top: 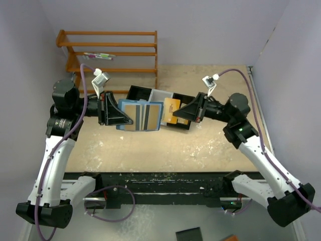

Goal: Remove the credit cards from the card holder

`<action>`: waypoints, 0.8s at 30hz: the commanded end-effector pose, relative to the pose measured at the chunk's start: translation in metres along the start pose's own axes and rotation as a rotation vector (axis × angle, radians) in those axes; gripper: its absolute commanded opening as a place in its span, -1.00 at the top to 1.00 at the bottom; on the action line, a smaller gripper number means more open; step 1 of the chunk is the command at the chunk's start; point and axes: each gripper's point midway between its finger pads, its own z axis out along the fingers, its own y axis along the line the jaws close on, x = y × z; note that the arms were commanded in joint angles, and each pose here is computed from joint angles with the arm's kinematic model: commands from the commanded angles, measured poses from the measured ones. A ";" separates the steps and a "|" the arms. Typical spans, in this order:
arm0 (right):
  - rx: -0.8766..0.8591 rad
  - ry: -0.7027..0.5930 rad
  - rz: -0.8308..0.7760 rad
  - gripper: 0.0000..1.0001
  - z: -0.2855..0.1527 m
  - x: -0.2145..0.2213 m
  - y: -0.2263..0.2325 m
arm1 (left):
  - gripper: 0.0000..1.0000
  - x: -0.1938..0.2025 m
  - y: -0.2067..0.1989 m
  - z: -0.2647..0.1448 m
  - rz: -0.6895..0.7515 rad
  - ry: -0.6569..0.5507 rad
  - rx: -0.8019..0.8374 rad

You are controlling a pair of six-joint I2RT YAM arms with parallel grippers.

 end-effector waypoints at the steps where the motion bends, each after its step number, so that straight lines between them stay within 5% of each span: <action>1: 0.138 -0.007 0.034 1.00 -0.032 -0.004 -0.040 | 1.00 -0.005 -0.025 -0.003 0.146 0.012 0.028; 11: 0.602 -0.040 0.183 1.00 -0.063 0.000 -0.186 | 1.00 -0.004 -0.028 -0.004 0.182 0.014 0.017; 24: 0.894 -0.026 0.253 1.00 -0.063 0.001 -0.303 | 0.99 -0.005 -0.033 -0.005 0.208 0.009 0.005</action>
